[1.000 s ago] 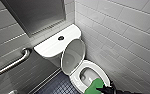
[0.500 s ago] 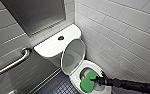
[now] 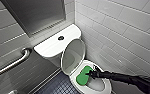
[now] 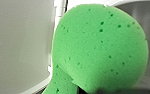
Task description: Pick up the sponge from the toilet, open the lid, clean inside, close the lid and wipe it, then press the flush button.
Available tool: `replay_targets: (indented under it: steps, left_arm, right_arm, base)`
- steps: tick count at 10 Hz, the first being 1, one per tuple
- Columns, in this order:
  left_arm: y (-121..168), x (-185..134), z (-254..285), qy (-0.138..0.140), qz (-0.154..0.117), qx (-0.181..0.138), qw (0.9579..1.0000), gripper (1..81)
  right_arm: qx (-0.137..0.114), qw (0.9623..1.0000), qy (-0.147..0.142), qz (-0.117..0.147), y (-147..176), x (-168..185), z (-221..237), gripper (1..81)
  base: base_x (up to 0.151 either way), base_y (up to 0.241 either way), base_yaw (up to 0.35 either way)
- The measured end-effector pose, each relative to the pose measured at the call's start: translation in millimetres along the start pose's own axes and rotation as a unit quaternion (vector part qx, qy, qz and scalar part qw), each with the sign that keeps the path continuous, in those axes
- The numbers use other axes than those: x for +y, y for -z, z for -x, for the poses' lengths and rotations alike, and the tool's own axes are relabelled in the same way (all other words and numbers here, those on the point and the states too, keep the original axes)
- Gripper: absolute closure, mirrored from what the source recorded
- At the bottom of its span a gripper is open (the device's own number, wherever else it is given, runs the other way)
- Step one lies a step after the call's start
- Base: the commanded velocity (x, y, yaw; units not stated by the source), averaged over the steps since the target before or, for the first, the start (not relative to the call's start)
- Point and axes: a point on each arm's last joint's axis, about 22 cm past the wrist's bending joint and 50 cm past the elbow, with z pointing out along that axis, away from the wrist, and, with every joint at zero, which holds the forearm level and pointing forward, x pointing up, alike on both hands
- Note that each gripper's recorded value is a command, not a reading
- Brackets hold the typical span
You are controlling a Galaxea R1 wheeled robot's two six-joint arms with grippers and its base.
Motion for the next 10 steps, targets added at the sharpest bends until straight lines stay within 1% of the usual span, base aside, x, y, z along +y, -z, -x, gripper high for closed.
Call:
replay_targets:
  steps: [2,6,8,10]
  left_arm:
    - [-0.5,0.8,-0.1,0.0,0.001,0.0,1.0,1.0]
    - [0.3,-0.3,0.0,0.001,0.0,0.0,1.0,1.0]
    - [0.9,-1.3,0.5,0.001,-0.001,0.0,1.0,1.0]
    - [0.7,-0.9,0.6,0.002,-0.001,-0.001,1.0,1.0]
  right_arm:
    - [-0.004,1.0,0.001,0.001,-20.8,-12.1,3.6,81.1]
    - [0.004,0.9999,-0.001,0.017,-49.3,-18.8,1.4,81.1]
    - [0.014,0.9996,-0.008,0.023,-58.5,-11.4,6.7,81.1]
    - [0.025,0.9994,-0.011,0.021,-61.5,-7.6,10.0,81.1]
  base:
    - [0.0,0.0,0.0]
    - [0.0,0.0,0.0]
    - [0.0,0.0,0.0]
    - [0.0,0.0,0.0]
